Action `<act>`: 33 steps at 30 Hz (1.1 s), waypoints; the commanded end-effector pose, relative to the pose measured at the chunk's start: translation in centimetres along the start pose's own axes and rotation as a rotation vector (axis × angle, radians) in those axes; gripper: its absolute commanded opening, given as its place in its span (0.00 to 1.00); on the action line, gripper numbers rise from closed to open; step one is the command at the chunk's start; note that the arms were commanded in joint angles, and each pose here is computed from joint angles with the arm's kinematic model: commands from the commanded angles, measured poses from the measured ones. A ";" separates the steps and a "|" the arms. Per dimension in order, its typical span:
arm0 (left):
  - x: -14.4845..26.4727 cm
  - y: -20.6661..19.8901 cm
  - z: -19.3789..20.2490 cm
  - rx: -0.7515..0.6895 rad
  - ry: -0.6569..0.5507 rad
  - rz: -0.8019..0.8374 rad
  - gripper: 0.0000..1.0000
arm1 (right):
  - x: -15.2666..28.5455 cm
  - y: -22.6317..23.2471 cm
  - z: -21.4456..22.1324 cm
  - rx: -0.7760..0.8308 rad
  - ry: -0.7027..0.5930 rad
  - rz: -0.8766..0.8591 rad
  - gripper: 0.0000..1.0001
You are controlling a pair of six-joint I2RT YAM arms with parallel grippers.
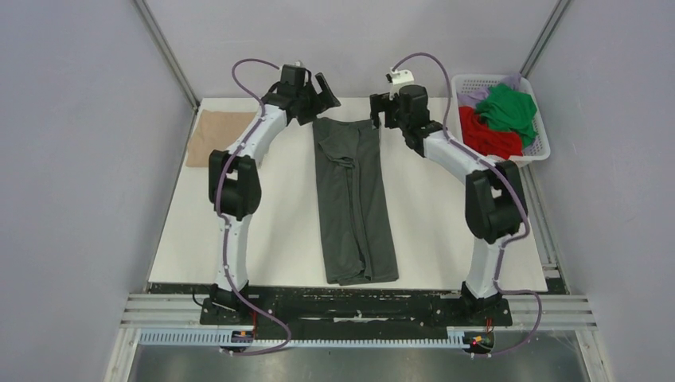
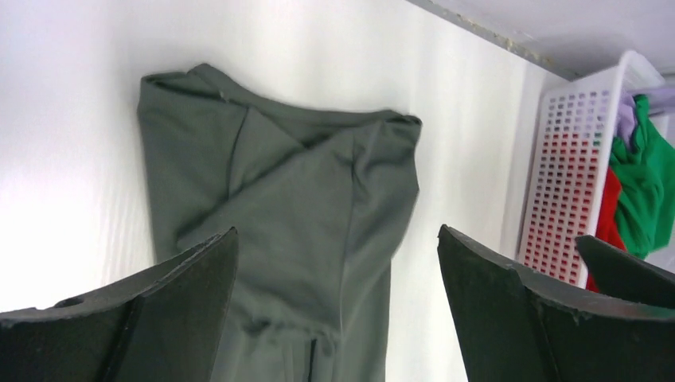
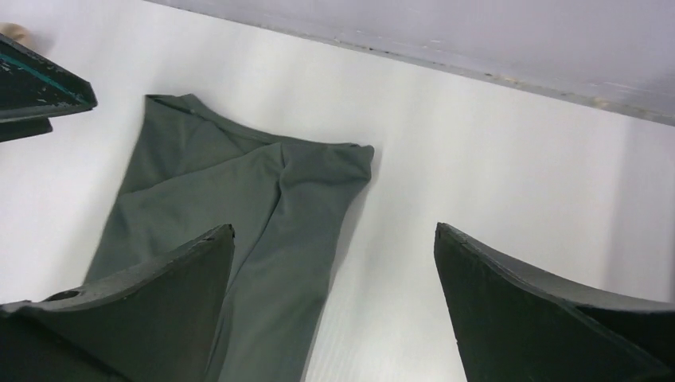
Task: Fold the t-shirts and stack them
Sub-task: Rotate the tshirt 80 degrees, then grab the bottom of the folded rectangular tshirt with both arms
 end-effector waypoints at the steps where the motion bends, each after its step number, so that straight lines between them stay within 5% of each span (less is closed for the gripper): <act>1: 8.6 -3.4 1.9 -0.124 -0.037 -0.020 1.00 | 6.8 0.2 -2.0 -0.052 -0.081 -0.034 0.98; 9: 18.7 2.0 14.4 -0.190 -0.026 -0.136 1.00 | 18.5 5.3 10.7 -0.116 0.206 -0.208 0.98; 18: 26.8 10.4 27.7 -0.167 0.203 -0.109 1.00 | 27.9 10.6 18.9 -0.229 0.249 -0.358 0.97; 26: 29.1 14.1 36.1 -0.212 0.453 -0.052 0.99 | 32.0 14.5 22.6 -0.276 0.301 -0.599 0.81; 33: 27.5 15.1 38.4 -0.255 0.492 -0.124 0.83 | 33.8 16.1 25.3 -0.283 0.391 -0.682 0.69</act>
Point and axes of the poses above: each gripper's point midway between its finger pads, its own x axis back along the fingers, its own y axis along the line the jaws close on, z = x × y, the point moved 3 cm from there along x, back along the fingers, and after that the axes turned 14 degrees about x, right-handed, at the moved point
